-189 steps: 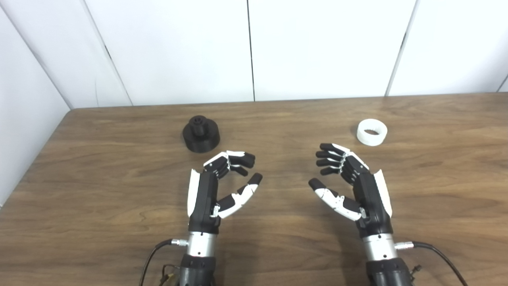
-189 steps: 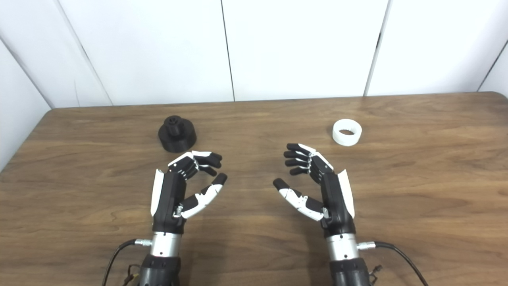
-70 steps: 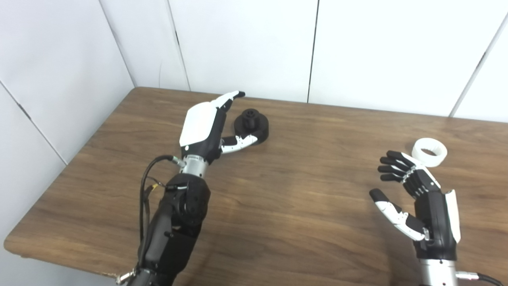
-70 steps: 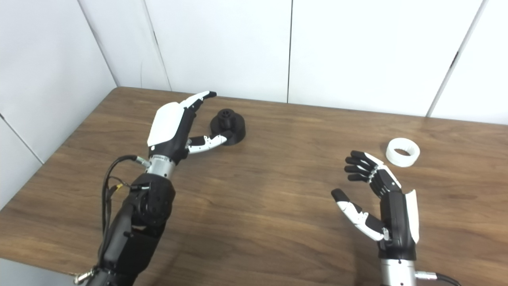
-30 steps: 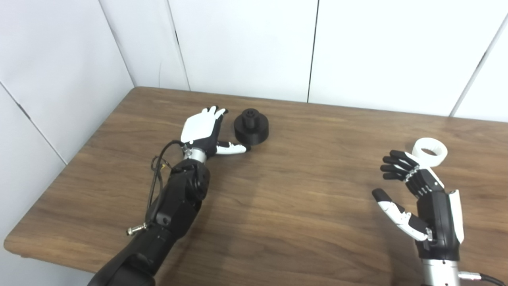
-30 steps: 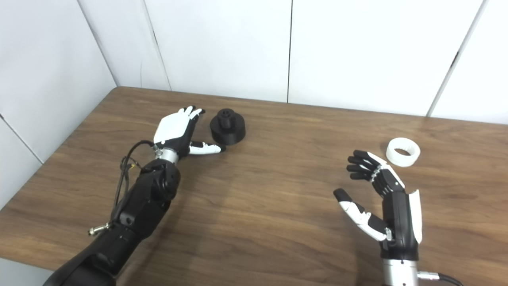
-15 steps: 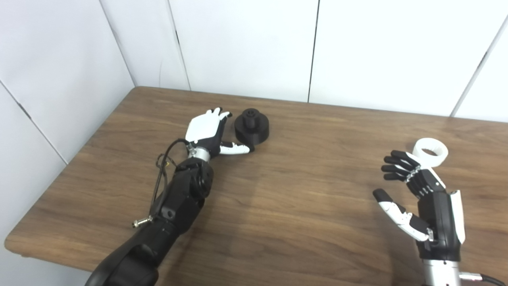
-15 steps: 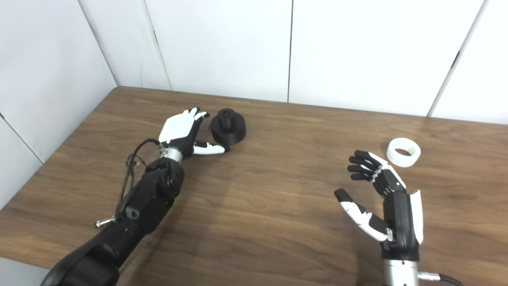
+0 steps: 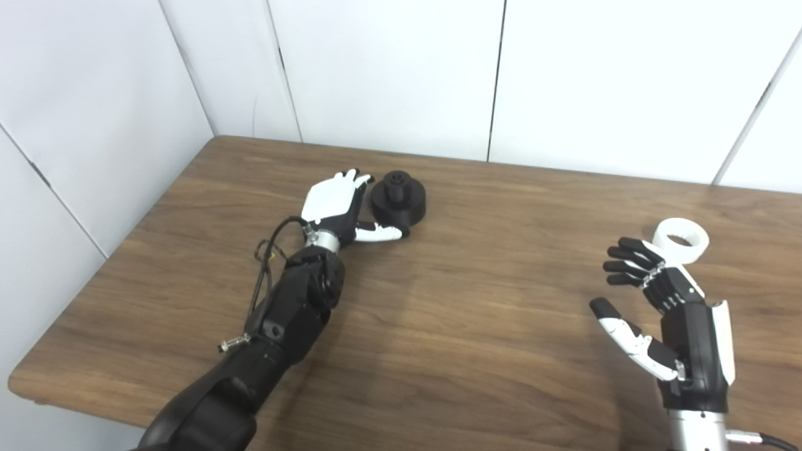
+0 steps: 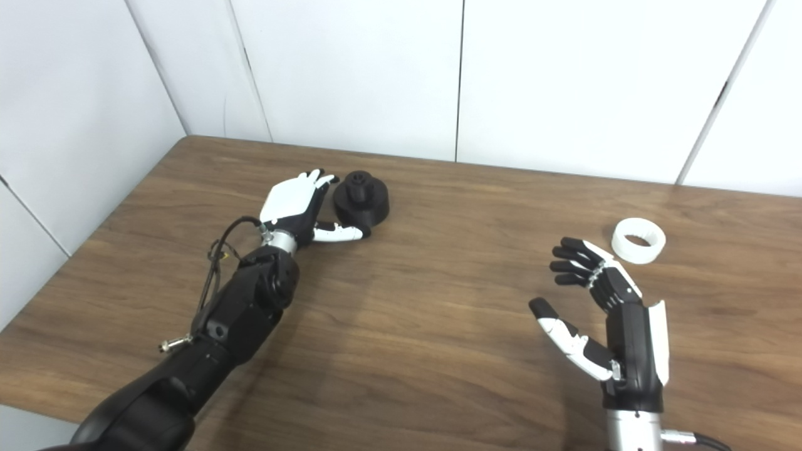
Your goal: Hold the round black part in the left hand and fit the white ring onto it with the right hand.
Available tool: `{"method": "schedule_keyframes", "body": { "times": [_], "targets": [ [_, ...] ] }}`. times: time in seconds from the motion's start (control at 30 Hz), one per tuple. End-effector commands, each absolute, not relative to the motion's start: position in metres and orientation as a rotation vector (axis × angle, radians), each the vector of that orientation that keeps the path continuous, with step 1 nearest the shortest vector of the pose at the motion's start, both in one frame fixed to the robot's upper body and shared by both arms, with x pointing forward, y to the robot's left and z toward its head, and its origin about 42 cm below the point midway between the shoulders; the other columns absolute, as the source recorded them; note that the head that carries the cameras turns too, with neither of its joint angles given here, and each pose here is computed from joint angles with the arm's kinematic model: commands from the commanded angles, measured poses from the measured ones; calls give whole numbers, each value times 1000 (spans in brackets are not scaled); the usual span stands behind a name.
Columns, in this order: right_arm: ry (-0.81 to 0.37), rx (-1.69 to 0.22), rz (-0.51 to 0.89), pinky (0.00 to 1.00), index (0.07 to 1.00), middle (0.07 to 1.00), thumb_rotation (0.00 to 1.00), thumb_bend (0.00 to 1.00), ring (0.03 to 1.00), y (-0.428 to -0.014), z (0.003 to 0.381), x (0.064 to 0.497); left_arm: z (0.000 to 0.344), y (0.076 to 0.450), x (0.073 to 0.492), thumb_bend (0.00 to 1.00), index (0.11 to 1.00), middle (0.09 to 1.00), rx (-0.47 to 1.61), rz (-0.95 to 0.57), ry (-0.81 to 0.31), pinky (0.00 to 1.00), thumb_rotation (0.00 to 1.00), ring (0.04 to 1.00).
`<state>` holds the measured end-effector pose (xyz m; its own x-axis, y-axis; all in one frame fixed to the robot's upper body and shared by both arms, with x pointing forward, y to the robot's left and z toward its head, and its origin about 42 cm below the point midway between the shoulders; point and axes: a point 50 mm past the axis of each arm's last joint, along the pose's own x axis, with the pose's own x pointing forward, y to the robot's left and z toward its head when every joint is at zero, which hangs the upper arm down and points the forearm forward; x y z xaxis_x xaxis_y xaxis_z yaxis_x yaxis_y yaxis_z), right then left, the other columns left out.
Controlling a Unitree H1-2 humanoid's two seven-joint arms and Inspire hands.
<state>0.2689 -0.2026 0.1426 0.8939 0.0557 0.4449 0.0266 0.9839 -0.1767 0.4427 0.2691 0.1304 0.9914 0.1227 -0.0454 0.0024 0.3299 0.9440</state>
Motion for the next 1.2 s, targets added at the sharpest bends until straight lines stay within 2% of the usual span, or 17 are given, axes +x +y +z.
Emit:
{"method": "schedule_keyframes", "body": {
  "times": [0.0,0.2,0.8,1.17],
  "targets": [
    [-374,-215,-12,583,742,709,305,621,655,-216,121,253,157,262,461,1000,895,1000,1246,109,34,927,621,1000],
    [-371,-208,-17,589,743,712,282,622,658,-216,121,251,157,258,464,1000,897,1000,1244,101,31,920,623,1000],
    [-371,-218,-31,559,737,701,306,622,638,-217,122,246,155,251,470,1000,880,1000,1227,87,23,904,625,1000],
    [-367,-223,-32,562,737,705,280,613,645,-217,124,244,145,251,474,972,802,975,935,104,2,863,468,979]
  ]
}}
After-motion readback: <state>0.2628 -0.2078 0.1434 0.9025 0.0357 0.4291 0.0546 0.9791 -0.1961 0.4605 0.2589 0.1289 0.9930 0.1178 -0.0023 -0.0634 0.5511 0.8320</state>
